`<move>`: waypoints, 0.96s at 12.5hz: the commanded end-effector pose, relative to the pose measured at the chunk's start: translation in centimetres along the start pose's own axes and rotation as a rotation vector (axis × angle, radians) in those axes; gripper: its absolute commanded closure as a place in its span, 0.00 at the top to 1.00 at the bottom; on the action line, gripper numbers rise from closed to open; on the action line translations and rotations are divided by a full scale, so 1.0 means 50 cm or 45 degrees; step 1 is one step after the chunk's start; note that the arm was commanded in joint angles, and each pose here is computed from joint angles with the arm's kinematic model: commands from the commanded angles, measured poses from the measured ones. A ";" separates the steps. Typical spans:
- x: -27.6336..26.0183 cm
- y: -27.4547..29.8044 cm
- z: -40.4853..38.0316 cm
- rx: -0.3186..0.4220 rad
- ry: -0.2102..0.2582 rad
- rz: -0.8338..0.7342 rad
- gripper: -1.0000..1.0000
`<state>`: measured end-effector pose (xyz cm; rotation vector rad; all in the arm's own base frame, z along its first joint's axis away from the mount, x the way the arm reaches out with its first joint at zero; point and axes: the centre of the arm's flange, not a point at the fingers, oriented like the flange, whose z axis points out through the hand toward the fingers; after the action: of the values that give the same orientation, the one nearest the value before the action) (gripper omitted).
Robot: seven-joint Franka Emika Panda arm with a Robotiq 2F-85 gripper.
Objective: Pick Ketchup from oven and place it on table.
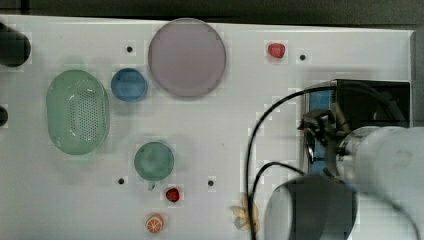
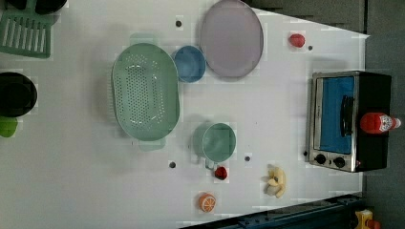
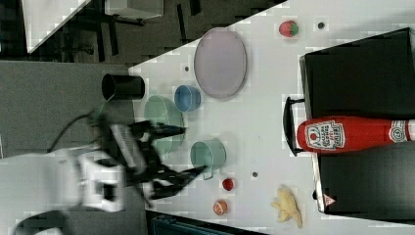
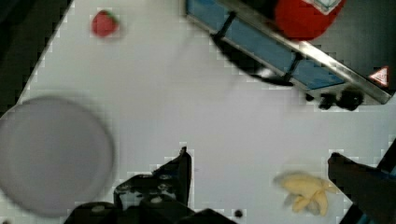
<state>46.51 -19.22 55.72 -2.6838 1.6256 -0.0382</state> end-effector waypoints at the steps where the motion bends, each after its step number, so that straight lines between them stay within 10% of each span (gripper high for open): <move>1: 0.133 0.072 0.022 0.083 0.092 0.138 1.00; 5: 0.266 0.152 0.123 0.035 0.168 0.317 1.00; 12: 0.343 0.167 0.354 -0.029 0.023 0.687 1.00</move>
<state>46.36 -39.75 38.68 -2.2557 2.2401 -0.0562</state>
